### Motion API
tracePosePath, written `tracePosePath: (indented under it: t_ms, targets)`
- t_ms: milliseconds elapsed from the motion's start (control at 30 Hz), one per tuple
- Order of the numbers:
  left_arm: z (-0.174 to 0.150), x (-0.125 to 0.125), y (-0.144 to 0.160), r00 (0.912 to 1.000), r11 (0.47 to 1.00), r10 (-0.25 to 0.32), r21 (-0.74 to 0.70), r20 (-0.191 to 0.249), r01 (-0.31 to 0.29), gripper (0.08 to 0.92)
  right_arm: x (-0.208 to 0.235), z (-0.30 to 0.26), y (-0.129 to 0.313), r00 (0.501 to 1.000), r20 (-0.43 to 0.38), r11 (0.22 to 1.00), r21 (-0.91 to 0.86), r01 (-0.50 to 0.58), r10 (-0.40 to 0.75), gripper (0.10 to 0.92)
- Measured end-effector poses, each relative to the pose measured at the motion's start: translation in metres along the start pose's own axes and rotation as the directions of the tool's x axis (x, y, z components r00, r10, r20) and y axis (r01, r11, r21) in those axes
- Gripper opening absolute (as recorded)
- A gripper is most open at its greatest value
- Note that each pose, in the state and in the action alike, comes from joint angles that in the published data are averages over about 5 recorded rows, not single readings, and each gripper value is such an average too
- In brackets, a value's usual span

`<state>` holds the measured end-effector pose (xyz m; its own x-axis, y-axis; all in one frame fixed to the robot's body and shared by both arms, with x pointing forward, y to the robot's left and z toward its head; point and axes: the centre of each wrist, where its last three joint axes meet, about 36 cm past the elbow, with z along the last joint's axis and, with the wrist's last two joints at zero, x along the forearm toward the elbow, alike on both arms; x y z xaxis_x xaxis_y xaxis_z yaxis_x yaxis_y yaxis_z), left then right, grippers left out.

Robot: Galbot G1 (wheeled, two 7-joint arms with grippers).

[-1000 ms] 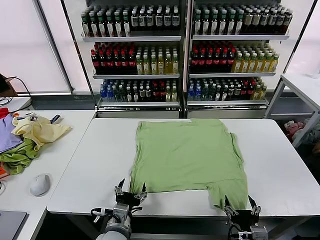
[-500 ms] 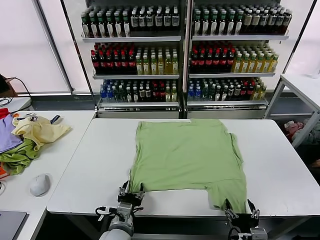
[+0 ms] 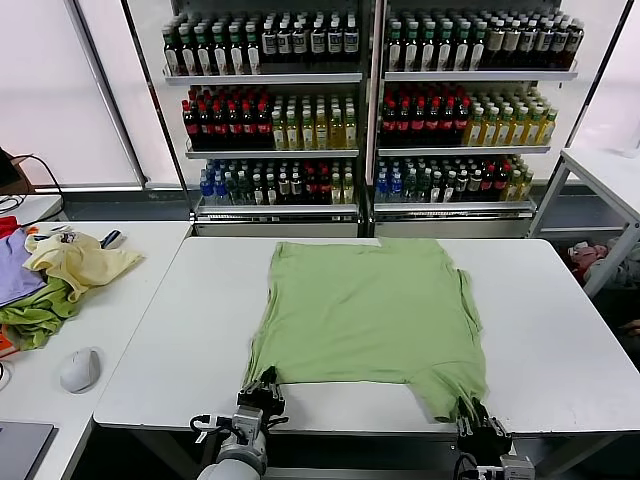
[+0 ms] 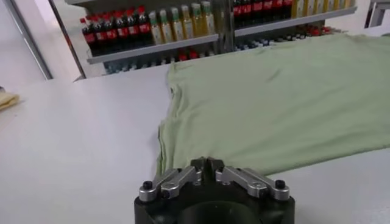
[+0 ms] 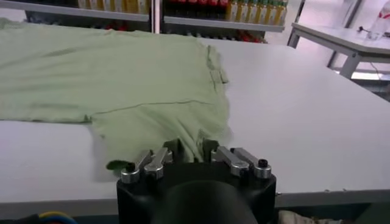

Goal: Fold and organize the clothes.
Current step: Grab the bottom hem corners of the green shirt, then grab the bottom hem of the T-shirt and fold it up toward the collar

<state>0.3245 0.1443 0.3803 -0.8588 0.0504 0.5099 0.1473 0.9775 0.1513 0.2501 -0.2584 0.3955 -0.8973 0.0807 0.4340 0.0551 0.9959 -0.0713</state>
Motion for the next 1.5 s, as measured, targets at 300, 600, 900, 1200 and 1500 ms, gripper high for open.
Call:
tracePosePath:
  t_ms: [300, 600, 900, 1200, 1500]
  targets:
    - [-0.003, 0.005, 0.004, 0.9998, 0.999, 0.009, 0.041, 0.015, -0.010, 0.085, 0.003, -0.010, -0.004, 0.998, 0.067, 1.000, -0.006, 0.008, -0.008, 0.126]
    - [-0.015, 0.021, 0.013, 0.9943, 0.995, 0.004, 0.099, 0.106, -0.015, 0.085, 0.006, -0.024, -0.009, 0.991, 0.137, 1.000, -0.022, 0.019, -0.016, 0.126]
    - [-0.033, 0.031, 0.021, 0.9790, 0.988, 0.017, 0.149, 0.203, -0.048, 0.085, 0.001, -0.035, -0.013, 0.983, 0.183, 0.999, -0.021, 0.025, -0.021, 0.126]
    - [-0.045, 0.024, 0.022, 0.9674, 0.988, 0.050, 0.130, 0.248, -0.085, 0.085, -0.018, -0.051, -0.019, 0.976, 0.217, 1.000, -0.012, 0.028, -0.025, 0.126]
    - [-0.057, -0.003, 0.025, 0.9606, 0.992, 0.066, 0.083, 0.270, -0.092, 0.085, -0.051, -0.075, -0.027, 0.965, 0.262, 0.999, 0.012, 0.029, -0.032, 0.126]
